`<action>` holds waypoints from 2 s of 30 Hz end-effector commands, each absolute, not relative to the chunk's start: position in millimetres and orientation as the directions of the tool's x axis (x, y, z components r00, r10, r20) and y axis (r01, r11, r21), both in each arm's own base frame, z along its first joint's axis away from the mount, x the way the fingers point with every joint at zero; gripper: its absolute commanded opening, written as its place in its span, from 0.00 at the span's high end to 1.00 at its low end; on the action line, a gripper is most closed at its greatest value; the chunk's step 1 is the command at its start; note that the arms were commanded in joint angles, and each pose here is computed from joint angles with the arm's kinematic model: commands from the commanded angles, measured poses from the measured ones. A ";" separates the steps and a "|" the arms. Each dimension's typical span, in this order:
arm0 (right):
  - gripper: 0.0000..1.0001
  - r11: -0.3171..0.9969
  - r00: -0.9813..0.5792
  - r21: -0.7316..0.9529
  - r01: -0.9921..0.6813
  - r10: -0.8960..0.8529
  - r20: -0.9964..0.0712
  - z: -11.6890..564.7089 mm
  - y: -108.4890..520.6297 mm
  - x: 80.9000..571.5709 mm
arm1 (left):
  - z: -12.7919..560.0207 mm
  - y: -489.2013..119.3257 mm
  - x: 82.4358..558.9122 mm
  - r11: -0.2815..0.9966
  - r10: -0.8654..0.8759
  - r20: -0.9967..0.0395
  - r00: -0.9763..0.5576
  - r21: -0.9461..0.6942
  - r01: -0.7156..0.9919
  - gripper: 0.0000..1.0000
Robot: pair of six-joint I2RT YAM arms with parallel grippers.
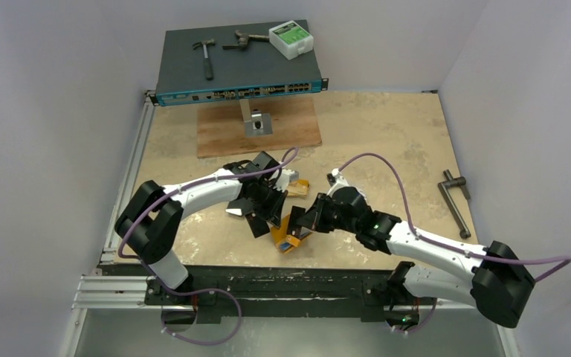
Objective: Put the credit cards into the card holder
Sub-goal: Open the card holder at the corner of the board.
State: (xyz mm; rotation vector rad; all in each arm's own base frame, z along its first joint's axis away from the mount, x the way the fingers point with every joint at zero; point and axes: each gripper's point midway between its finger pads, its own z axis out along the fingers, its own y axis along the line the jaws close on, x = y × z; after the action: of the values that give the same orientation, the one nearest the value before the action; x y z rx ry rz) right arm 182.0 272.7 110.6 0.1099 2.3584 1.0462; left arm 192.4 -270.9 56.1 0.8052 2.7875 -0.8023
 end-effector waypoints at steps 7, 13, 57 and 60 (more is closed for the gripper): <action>1.00 0.602 -0.877 0.755 -0.261 0.180 -0.446 131.7 295.3 155.2 | 70.2 -269.1 206.2 0.713 0.442 -0.356 -0.823 -0.417 0.564 1.00; 1.00 0.611 -0.908 0.766 -0.201 0.178 -0.380 111.8 274.0 128.8 | 70.4 -268.2 209.9 0.721 0.445 -0.360 -0.820 -0.400 0.566 1.00; 1.00 0.606 -0.967 0.767 -0.211 -0.017 -0.253 64.2 279.3 64.7 | 62.1 -267.1 212.7 0.727 0.461 -0.344 -0.818 -0.383 0.571 1.00; 1.00 0.614 -0.965 0.761 -0.209 -0.004 -0.262 65.1 279.9 68.6 | 63.1 -267.4 212.7 0.724 0.461 -0.348 -0.816 -0.384 0.573 1.00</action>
State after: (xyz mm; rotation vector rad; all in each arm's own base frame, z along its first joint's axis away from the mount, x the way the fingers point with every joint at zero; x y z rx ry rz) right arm 58.4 261.4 39.2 -0.1525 2.6997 1.1908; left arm 202.1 -263.6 55.5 0.8190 2.7478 -0.7120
